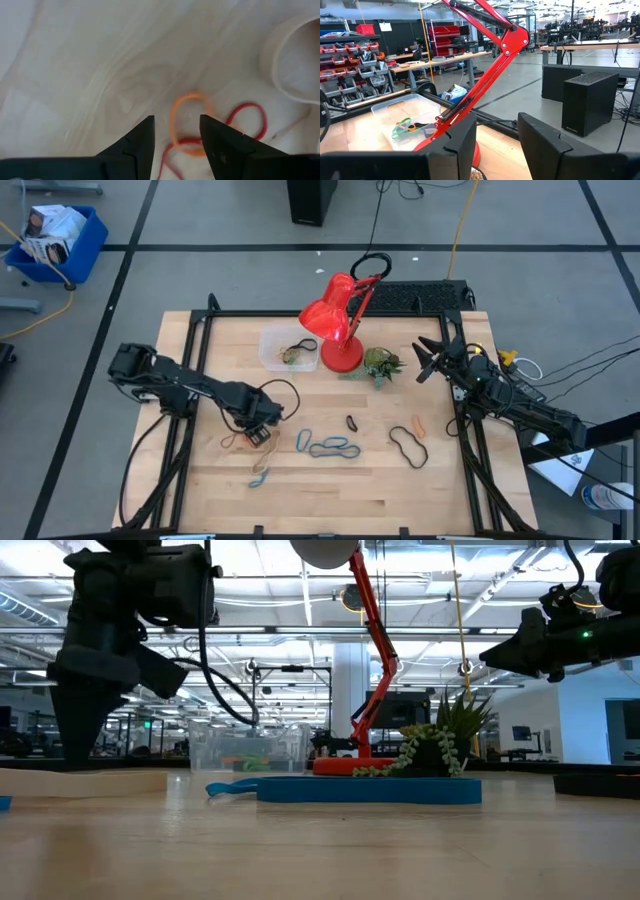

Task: Pick and place rubber bands into bin
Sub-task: Put the left orange rubber band into the transparent bin

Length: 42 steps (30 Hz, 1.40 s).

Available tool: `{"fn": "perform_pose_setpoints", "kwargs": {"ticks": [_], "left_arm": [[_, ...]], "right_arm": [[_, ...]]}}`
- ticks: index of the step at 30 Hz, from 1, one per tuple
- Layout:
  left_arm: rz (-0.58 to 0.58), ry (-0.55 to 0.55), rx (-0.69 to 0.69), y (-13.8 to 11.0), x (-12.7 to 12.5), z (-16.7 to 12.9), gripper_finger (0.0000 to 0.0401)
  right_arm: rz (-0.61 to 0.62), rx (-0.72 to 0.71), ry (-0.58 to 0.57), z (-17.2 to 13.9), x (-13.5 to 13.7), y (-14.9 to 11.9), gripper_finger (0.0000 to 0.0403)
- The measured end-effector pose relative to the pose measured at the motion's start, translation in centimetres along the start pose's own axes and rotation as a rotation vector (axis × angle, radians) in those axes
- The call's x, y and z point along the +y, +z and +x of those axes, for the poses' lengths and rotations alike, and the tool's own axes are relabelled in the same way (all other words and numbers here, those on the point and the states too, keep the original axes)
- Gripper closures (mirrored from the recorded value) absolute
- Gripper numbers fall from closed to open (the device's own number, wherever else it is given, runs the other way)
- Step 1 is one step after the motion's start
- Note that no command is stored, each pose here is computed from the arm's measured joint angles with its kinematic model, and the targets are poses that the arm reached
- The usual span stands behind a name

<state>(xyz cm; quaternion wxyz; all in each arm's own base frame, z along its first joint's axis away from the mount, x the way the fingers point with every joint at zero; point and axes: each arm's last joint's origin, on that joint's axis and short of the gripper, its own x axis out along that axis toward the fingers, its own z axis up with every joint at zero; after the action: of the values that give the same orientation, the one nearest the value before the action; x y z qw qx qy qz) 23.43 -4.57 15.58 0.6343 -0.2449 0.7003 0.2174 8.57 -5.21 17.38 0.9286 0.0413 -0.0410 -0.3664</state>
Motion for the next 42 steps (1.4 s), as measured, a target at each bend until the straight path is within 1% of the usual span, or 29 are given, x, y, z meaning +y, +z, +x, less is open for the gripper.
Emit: {"fn": "perform_pose_setpoints", "kwargs": {"ticks": [5, 8, 15, 17, 19, 23, 27, 28, 36, 39, 42], "left_arm": [[0.056, 0.021, 0.036, 0.0, -0.5, 1.1, 0.0238], [0.06, 0.041, 0.06, 0.0, -0.7, 1.6, 0.0238], [0.081, 0.045, 0.077, 0.1, -0.8, 2.1, 0.0242], [0.082, 0.044, 0.077, 0.2, -0.9, 2.1, 0.0254], [0.101, 0.038, 0.078, 0.2, -0.9, 2.1, 0.0275], [0.147, 0.031, 0.079, 0.2, -0.9, 2.2, 0.0328], [0.22, 0.042, 0.072, 0.2, -0.9, 2.2, 0.0385], [0.231, 0.045, 0.07, 0.2, -0.9, 2.2, 0.0391], [0.245, 0.05, 0.035, 0.0, -0.6, 1.6, 0.0396], [0.276, 0.079, -0.027, -0.1, -0.2, 0.8, 0.0397], [0.305, 0.062, -0.094, -0.5, 0.1, -0.7, 0.0397]], "right_arm": [[0.0, 0.0, 0.0, 0.0, 0.0, 0.0, 0.0261], [0.0, 0.0, 0.0, 0.0, 0.0, 0.0, 0.0261], [-0.001, 0.001, 0.0, 0.0, 0.0, 0.0, 0.0261], [-0.001, 0.001, 0.0, 0.0, 0.0, 0.0, 0.0261], [-0.001, 0.001, 0.0, 0.0, 0.0, 0.0, 0.0261], [-0.001, 0.001, 0.0, 0.0, 0.0, 0.0, 0.0261], [0.0, 0.0, 0.0, 0.0, 0.0, 0.0, 0.0261], [-0.001, 0.001, 0.0, 0.0, 0.0, 0.0, 0.0261], [-0.001, 0.001, 0.0, 0.0, 0.0, 0.0, 0.0261], [-0.001, 0.001, 0.0, 0.0, 0.0, 0.0, 0.0261], [-0.001, 0.0, 0.001, 0.0, 0.0, 0.0, 0.0261]]}}
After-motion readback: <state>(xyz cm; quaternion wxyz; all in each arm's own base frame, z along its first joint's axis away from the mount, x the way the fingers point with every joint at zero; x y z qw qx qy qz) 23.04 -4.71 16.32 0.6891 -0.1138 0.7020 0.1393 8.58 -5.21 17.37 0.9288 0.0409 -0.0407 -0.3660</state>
